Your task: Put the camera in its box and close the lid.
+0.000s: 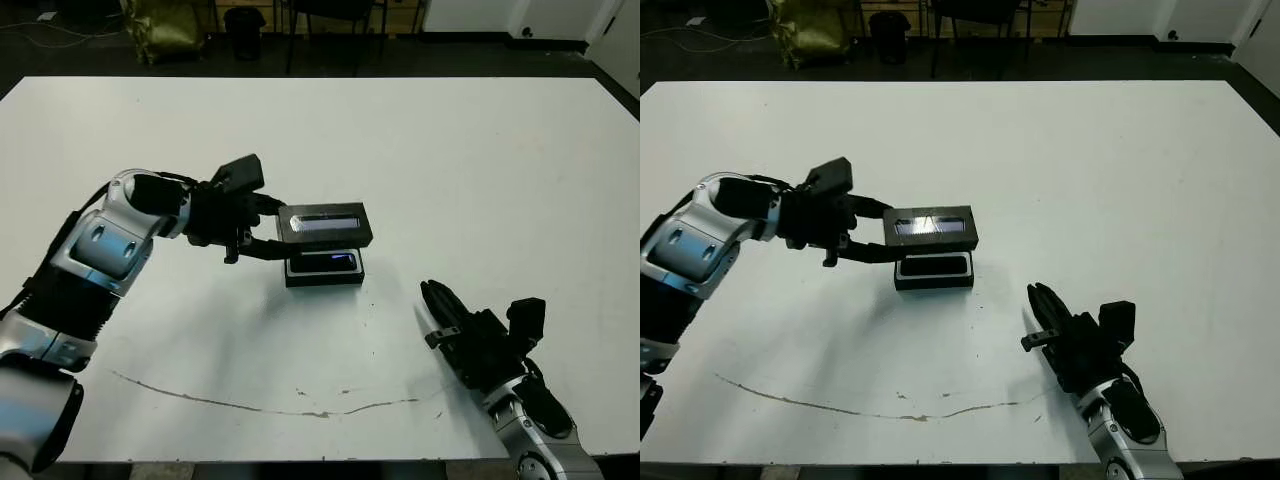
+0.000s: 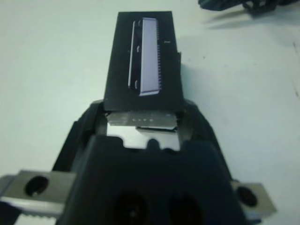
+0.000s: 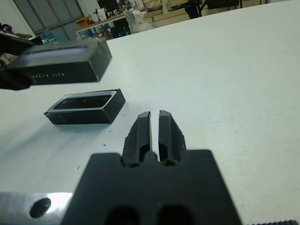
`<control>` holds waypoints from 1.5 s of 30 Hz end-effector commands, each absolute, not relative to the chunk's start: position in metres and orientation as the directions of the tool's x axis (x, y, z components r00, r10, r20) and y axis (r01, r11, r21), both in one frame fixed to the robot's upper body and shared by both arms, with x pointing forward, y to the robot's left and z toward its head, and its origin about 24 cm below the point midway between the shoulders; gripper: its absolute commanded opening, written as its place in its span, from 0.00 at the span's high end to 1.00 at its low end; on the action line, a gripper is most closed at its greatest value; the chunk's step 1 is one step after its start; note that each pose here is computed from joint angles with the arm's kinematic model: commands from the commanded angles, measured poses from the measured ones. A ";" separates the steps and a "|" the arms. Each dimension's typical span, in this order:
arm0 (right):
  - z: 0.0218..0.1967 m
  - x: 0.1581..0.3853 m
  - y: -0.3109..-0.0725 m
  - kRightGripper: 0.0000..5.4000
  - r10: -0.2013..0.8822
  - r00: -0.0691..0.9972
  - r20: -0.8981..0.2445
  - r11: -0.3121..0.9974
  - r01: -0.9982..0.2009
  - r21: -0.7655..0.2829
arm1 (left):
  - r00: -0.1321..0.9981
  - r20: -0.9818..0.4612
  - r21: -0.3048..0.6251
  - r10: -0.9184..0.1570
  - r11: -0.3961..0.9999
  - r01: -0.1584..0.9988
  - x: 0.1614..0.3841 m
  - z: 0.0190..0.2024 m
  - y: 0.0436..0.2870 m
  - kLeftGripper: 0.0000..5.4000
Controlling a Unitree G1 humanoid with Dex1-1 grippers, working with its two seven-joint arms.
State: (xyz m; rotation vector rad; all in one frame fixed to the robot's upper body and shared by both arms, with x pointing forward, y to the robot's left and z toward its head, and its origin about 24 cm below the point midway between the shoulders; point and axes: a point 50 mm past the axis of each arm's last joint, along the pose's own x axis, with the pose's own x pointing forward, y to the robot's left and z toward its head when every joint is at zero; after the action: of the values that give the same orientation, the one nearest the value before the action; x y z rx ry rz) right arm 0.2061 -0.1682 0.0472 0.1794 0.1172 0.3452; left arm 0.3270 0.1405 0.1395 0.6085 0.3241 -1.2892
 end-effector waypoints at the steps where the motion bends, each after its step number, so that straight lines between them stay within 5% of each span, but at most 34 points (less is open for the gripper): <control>1: 0.044 0.204 -0.170 1.00 0.338 0.934 -0.119 0.930 -0.312 0.194 | 0.234 -0.579 0.218 -0.781 0.128 0.967 0.330 0.136 0.138 0.56; 45: 0.043 0.201 -0.168 1.00 0.330 0.939 -0.099 0.930 -0.306 0.202 | 0.161 -0.685 0.171 -0.710 0.059 0.984 0.335 0.114 0.137 0.56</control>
State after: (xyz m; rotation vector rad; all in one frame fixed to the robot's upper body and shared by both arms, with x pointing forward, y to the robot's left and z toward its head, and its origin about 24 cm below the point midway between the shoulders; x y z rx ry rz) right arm 0.2030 -0.1666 0.0460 0.1914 0.1092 0.3382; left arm 0.3346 0.1318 0.1189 0.6809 0.4440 -1.3744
